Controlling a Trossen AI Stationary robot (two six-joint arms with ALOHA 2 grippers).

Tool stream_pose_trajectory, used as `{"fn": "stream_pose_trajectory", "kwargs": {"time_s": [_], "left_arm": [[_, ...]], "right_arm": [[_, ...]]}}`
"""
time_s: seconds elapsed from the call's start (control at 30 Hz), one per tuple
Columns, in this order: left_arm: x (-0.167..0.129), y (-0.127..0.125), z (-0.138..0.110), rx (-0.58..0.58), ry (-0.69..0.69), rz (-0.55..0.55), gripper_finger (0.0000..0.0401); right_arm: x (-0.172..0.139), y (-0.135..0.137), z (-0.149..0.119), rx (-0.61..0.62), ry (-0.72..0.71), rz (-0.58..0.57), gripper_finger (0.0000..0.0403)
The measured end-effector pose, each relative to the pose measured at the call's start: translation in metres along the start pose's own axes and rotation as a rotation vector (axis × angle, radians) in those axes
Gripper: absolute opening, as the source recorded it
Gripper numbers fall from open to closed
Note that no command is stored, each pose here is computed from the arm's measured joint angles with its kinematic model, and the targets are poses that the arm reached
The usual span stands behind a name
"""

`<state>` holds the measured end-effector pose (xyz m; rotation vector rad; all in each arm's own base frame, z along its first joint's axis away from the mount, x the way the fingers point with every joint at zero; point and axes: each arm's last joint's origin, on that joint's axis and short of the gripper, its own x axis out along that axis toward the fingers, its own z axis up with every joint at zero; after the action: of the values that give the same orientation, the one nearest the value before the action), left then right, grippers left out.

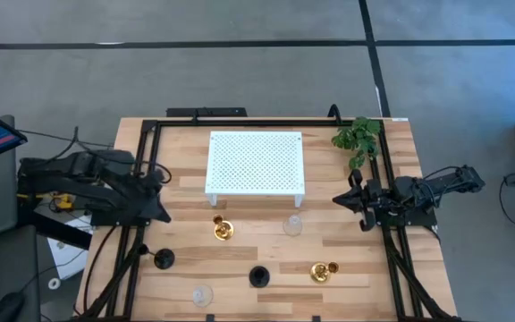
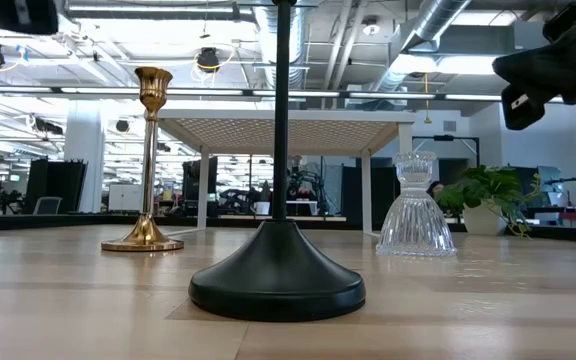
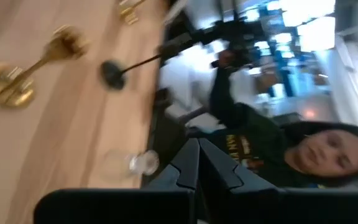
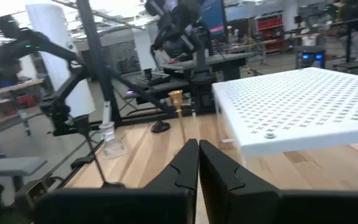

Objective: Pick & Place candle stick holders
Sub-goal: Put the left black candle holder on the shelf

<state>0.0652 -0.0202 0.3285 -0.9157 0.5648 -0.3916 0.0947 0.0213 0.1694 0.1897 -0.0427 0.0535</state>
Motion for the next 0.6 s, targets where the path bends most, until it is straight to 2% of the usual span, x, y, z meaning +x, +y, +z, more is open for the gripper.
{"fn": "stream_pose_trajectory", "kwargs": {"time_s": [0.1,0.3,0.47,0.6], "left_arm": [[0.001,-0.003,0.003,-0.067,0.062,0.073,0.0003],[-0.010,-0.023,0.007,-0.096,0.197,0.103,0.0003],[-0.019,-0.034,0.007,-0.094,0.225,0.100,0.0003],[-0.025,-0.034,0.006,-0.108,0.218,0.188,0.0003]], "right_arm": [[0.000,-0.001,0.000,0.001,-0.007,-0.021,0.0005],[0.000,-0.001,0.001,-0.002,-0.010,-0.027,0.0005],[0.000,-0.002,0.001,-0.026,-0.020,-0.067,0.0005],[0.000,-0.002,0.001,-0.021,-0.023,-0.079,0.0005]]}}
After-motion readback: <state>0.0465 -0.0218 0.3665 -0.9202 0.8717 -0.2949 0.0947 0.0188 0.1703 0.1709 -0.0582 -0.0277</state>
